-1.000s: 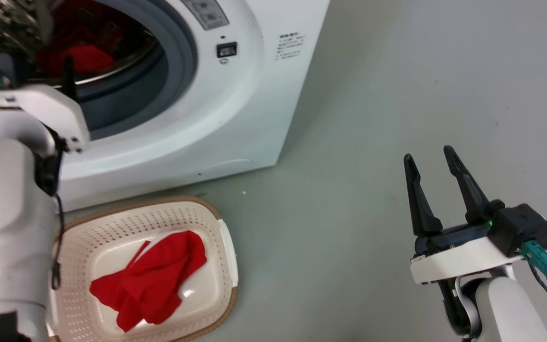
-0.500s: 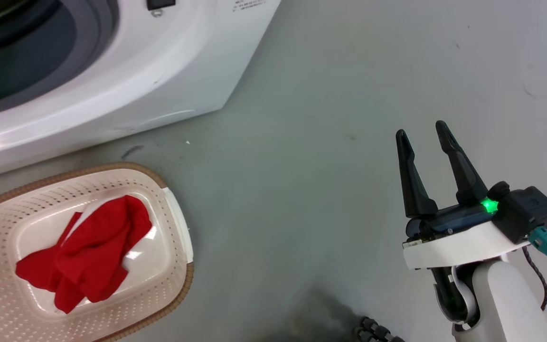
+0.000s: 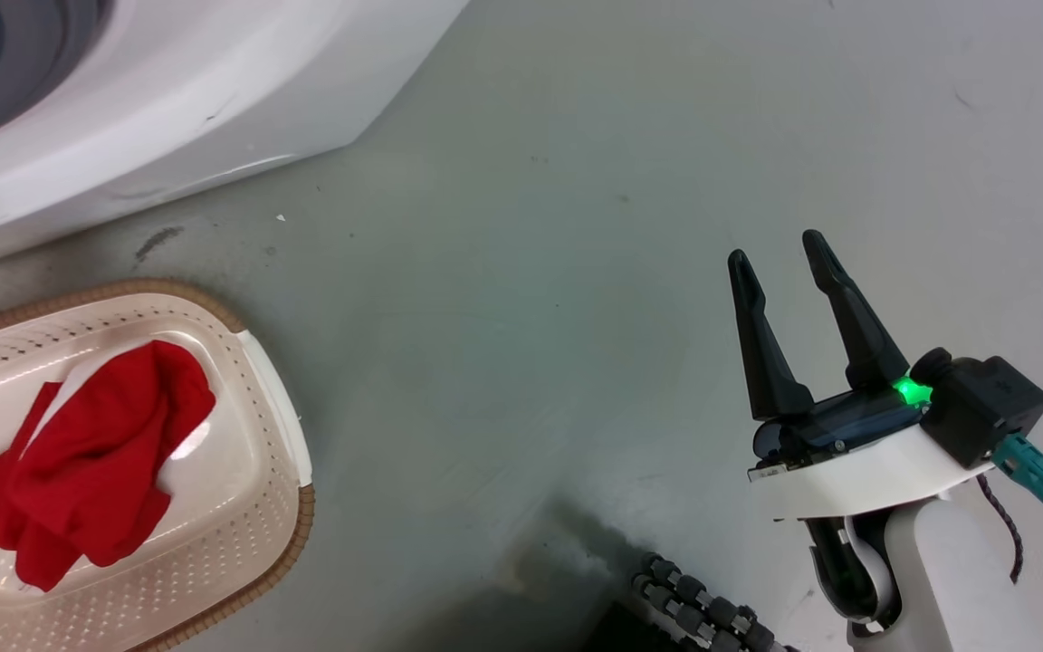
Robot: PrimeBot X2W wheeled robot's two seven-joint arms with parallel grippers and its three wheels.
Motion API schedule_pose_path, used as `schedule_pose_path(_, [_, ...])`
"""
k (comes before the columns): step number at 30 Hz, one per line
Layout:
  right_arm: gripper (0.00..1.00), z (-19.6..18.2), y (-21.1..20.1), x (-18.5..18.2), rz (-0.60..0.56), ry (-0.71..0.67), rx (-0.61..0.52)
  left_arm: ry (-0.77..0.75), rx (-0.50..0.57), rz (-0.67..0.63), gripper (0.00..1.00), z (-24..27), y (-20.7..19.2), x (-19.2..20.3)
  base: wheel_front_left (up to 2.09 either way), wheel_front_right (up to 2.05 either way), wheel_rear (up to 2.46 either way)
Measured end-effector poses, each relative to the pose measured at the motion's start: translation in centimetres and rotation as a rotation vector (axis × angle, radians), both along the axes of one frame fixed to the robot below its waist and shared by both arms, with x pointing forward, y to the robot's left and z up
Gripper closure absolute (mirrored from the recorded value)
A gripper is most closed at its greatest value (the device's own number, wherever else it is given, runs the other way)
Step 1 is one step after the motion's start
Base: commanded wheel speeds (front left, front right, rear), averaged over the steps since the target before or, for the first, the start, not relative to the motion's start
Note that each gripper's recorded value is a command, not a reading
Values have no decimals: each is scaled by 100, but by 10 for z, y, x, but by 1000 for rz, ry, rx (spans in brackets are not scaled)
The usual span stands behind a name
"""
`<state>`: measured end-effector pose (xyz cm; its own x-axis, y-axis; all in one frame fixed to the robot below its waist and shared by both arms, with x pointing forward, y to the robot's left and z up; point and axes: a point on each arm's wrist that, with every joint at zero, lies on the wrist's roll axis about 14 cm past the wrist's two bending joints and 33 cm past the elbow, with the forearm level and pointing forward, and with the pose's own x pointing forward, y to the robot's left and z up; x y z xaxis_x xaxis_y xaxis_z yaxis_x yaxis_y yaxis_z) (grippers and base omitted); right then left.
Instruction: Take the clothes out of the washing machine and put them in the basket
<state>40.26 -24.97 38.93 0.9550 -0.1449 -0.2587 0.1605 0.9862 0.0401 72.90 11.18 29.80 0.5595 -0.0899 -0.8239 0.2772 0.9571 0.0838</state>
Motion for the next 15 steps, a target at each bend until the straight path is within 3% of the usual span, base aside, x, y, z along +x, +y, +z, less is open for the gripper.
schedule_pose_path(6, [0, -6, -2, -3, -10, 22, -3, 24, 25, 31, 0, -8, 3, 4, 0, 0, 0])
schedule_pose_path(7, [0, -6, -3, -3, -12, 24, -5, 18, 24, 40, 55, -8, 4, 4, 0, 0, 0])
schedule_pose_path(8, [0, -7, -4, -3, -13, 27, -5, 11, 24, 47, 89, -8, 4, 4, 0, 0, 0])
schedule_pose_path(9, [0, -7, -4, -4, -15, 28, -5, -9, 24, 55, 100, -7, 5, 6, 0, 0, 0])
schedule_pose_path(15, [0, -5, -7, -1, -20, 20, -8, -151, 21, 97, 100, 10, 11, 18, 0, 0, 0])
